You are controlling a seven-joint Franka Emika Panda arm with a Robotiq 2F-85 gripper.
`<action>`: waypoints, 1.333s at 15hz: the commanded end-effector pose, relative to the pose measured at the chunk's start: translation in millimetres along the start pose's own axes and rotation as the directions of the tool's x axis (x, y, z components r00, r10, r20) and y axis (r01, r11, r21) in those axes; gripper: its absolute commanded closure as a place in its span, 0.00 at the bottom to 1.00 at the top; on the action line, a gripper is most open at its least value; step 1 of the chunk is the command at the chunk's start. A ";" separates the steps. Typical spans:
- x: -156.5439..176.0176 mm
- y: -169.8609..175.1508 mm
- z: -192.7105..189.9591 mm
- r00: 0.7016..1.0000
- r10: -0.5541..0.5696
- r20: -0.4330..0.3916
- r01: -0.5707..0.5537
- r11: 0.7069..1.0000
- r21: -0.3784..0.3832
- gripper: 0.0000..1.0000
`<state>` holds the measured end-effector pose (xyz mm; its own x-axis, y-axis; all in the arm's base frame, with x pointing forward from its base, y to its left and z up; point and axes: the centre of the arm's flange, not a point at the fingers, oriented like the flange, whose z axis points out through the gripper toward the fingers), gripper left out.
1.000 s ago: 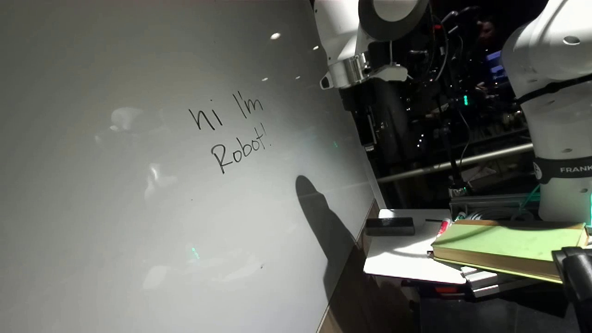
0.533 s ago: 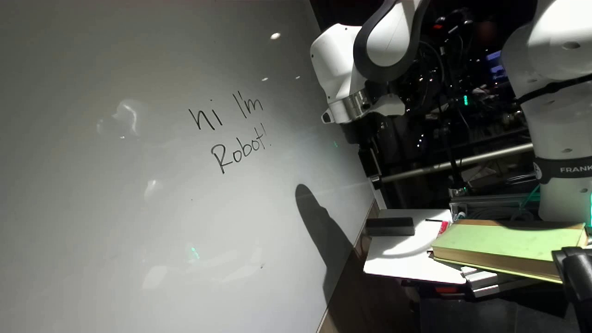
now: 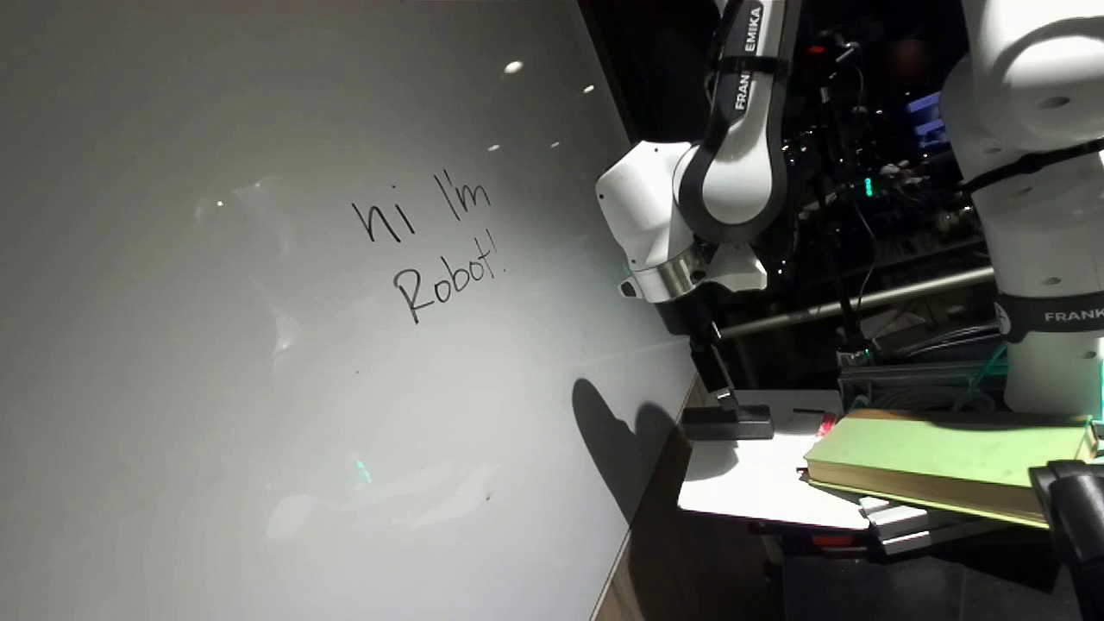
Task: Pick up the board eraser and erase the words on the marker board
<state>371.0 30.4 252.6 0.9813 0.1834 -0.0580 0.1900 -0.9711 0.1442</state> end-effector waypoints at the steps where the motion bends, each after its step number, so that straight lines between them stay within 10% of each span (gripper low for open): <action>1: -55.1 6.1 59.2 1.000 -0.003 0.000 0.003 1.000 -0.016 0.00; 20: -30.1 7.1 23.8 0.993 -0.039 -0.113 0.034 0.998 -0.049 0.00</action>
<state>393.6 27.8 232.5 0.9658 0.2530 0.0567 0.2392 -0.9538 0.1817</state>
